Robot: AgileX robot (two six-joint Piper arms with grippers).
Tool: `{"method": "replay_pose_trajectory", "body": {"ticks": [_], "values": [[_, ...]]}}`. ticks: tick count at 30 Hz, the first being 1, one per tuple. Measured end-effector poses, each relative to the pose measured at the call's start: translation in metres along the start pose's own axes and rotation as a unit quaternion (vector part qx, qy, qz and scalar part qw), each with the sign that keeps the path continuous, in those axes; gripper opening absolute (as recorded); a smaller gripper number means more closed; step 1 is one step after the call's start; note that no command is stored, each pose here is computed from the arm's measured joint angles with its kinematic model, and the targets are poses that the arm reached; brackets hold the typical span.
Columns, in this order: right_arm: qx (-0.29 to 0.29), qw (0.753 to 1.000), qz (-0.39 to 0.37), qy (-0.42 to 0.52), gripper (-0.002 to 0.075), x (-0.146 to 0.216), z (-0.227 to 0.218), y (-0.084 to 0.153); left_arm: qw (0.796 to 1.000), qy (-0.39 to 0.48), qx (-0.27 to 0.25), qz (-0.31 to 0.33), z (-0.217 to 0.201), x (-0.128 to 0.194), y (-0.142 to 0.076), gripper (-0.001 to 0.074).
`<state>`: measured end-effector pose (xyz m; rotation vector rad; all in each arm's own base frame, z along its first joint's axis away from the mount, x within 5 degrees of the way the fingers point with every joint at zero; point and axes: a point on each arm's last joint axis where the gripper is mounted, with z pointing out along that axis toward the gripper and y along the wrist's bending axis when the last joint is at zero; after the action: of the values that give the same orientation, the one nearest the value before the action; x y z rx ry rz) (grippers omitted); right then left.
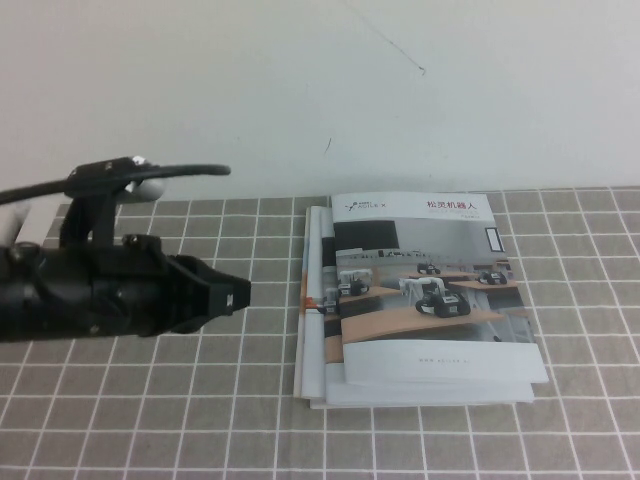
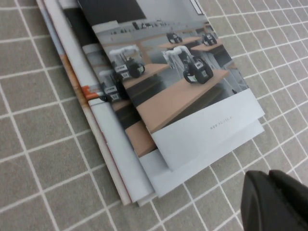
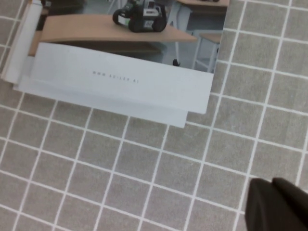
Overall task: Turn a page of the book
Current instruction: Open the closed book
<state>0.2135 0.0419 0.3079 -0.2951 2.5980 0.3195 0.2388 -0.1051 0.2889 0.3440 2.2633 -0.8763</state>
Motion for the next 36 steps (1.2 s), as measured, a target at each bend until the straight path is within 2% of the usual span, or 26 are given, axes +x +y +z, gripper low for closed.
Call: {"method": "replay_pose_trajectory", "body": {"ticks": [8, 12, 16, 19, 26, 36], "values": [[-0.004, 0.999, -0.005, 0.05, 0.001, -0.009, 0.043, -0.011, 0.999, 0.043, 0.02, 0.002, 0.041, -0.025, 0.018, -0.0003], [-0.021, 0.998, 0.017, 0.053, 0.0098, -0.015, 0.066, -0.014, 0.997, 0.072, 0.015, -0.006, 0.069, -0.021, 0.028, -0.0003], [-0.049, 0.997, 0.026, 0.051, 0.0213, -0.02, 0.088, -0.014, 0.995, 0.094, 0.013, 0.0, 0.099, -0.014, 0.026, -0.0003], [-0.067, 0.996, 0.026, 0.046, 0.0247, -0.023, 0.105, -0.015, 0.994, 0.106, 0.014, 0.006, 0.119, -0.013, 0.026, -0.0003], [-0.091, 0.995, 0.03, 0.028, 0.026, -0.028, 0.143, -0.021, 0.992, 0.124, 0.013, -0.001, 0.15, -0.014, 0.039, -0.0003], [-0.094, 0.995, 0.037, 0.028, 0.0262, -0.026, 0.175, -0.027, 0.991, 0.135, 0.007, -0.008, 0.166, -0.01, 0.049, -0.0003]]}}
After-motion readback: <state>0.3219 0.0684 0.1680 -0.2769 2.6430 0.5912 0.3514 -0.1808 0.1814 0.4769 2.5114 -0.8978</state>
